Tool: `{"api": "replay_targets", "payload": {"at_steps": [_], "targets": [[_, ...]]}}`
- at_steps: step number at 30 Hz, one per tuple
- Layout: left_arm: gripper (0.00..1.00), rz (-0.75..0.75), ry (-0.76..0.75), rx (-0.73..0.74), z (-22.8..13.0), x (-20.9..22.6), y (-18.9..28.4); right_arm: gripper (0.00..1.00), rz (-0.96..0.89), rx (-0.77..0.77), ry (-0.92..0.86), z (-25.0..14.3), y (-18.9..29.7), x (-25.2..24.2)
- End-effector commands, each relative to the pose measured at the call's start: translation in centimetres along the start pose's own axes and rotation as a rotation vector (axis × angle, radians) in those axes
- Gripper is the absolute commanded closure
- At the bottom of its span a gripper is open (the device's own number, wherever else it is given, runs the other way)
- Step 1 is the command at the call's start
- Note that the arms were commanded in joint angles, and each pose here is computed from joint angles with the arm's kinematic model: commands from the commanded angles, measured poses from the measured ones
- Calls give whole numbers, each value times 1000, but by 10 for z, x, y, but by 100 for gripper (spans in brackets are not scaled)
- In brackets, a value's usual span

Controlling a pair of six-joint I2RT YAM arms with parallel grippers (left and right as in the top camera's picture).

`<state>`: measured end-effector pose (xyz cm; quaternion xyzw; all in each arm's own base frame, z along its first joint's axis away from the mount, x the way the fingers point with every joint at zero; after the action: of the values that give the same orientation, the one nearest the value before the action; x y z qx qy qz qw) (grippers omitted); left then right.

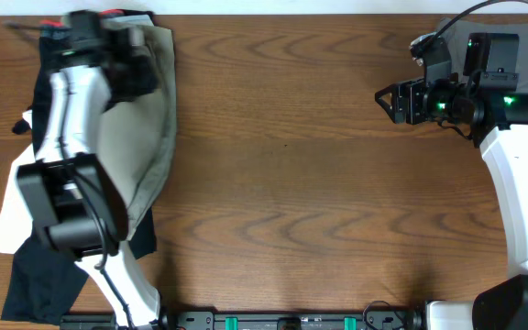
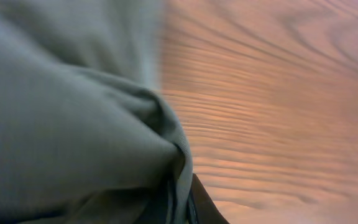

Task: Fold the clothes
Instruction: 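Grasp the khaki pants with the left gripper and drag them to table center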

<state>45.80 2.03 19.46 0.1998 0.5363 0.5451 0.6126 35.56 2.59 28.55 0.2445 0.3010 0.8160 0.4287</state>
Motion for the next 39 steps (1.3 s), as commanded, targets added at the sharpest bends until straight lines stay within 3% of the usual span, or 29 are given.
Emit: {"api": "replay_targets", "payload": {"at_steps": [1,10,13,28,30,32,33,36,39], "targets": [[94,-91,-104,25,-14,-58,-1,32,-28,4,-23,-1,1,-7],[94,-164,-316,151,-86,-169,-32,36,-132,-63,-220,-8,23,-49],[94,-119,-306,155,-103,-187,-38,36,-163,-90,-292,-13,34,-65],[92,-196,-433,257,-182,-259,-43,35,-136,-171,-402,-28,62,-95],[75,-173,-429,287,-187,-255,-41,34,-133,-169,-396,-28,61,-94],[67,-134,-407,299,-182,-245,-34,33,-128,-167,-390,-26,60,-92],[62,-103,-389,294,-176,-237,-29,33,-124,-166,-385,-25,58,-91],[36,-25,-321,241,-148,-210,-5,33,-110,-157,-337,-21,53,-84],[21,52,-243,129,-113,-178,22,32,-119,-146,-285,-12,41,-74]]}}
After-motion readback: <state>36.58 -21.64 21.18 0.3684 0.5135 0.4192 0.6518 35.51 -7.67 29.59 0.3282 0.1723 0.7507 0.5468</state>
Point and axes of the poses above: each gripper's point midway between its finger pads, its own y axis back along the fingers, its own x axis along the line the jaws close on, z = x × y, the point moved 9 cm from there along y, back along the fingers, and after that the axes turned 11 degrees about y, right-handed, at the moved point
